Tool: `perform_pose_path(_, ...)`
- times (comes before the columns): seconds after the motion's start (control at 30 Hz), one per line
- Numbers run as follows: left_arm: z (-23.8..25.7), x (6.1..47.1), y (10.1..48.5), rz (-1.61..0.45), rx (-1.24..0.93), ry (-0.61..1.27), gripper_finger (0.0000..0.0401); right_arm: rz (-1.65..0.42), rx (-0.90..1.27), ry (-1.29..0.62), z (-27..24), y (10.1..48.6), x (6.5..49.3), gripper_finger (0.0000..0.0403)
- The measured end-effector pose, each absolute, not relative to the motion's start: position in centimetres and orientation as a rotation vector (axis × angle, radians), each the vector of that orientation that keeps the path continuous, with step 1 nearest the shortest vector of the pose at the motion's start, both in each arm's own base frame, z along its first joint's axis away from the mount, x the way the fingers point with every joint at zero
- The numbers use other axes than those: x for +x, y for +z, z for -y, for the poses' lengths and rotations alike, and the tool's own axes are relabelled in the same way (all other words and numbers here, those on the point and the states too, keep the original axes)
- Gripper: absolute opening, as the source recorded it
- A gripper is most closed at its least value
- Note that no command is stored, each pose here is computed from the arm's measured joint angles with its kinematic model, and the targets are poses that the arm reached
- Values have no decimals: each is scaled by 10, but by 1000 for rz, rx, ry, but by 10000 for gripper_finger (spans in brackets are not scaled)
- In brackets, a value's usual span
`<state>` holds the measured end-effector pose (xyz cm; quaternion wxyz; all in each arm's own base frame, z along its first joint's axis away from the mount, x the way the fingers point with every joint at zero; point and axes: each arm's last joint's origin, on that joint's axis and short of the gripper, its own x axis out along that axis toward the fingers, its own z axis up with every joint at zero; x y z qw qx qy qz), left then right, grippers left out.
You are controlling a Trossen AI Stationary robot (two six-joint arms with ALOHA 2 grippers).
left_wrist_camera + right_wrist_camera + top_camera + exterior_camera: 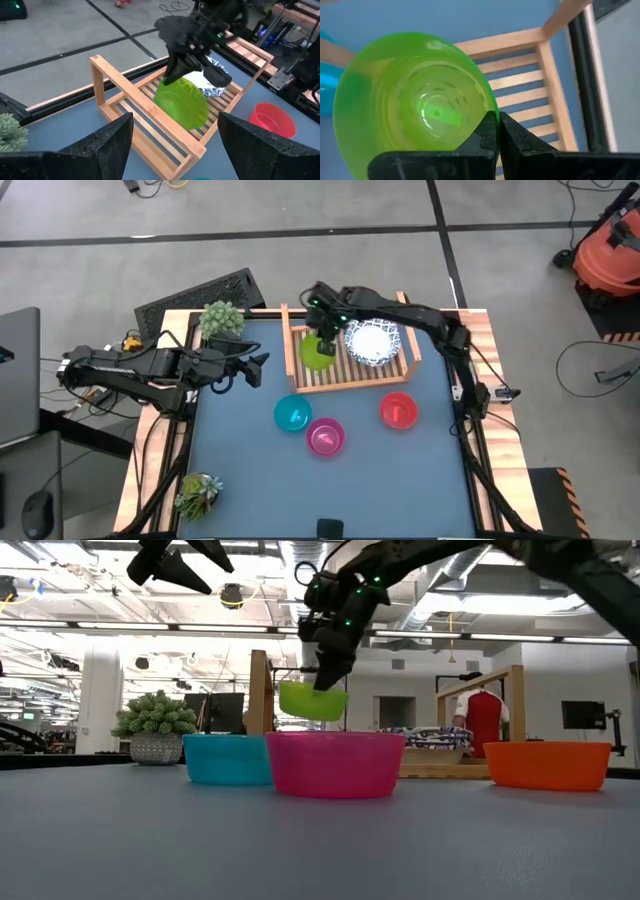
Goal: Place and stack bowls onto a shelf
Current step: Put the green bowl on the shelf
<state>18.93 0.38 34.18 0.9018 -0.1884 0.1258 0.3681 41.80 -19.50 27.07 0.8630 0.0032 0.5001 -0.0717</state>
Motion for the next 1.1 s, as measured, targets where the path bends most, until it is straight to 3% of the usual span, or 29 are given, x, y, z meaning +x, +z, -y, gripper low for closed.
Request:
perform_pose_path(0.3, -4, 188, 339, -292, -397, 767, 274, -1138, 105, -131, 234, 238, 426, 23)
perform_pose_path(0.6, -4, 187, 338, -301, -392, 771, 274, -1198, 155, -109, 242, 200, 433, 28)
perform_pose_path(1.1, -4, 186, 337, -306, -385, 781, 274, -1191, 131, -134, 244, 201, 434, 84)
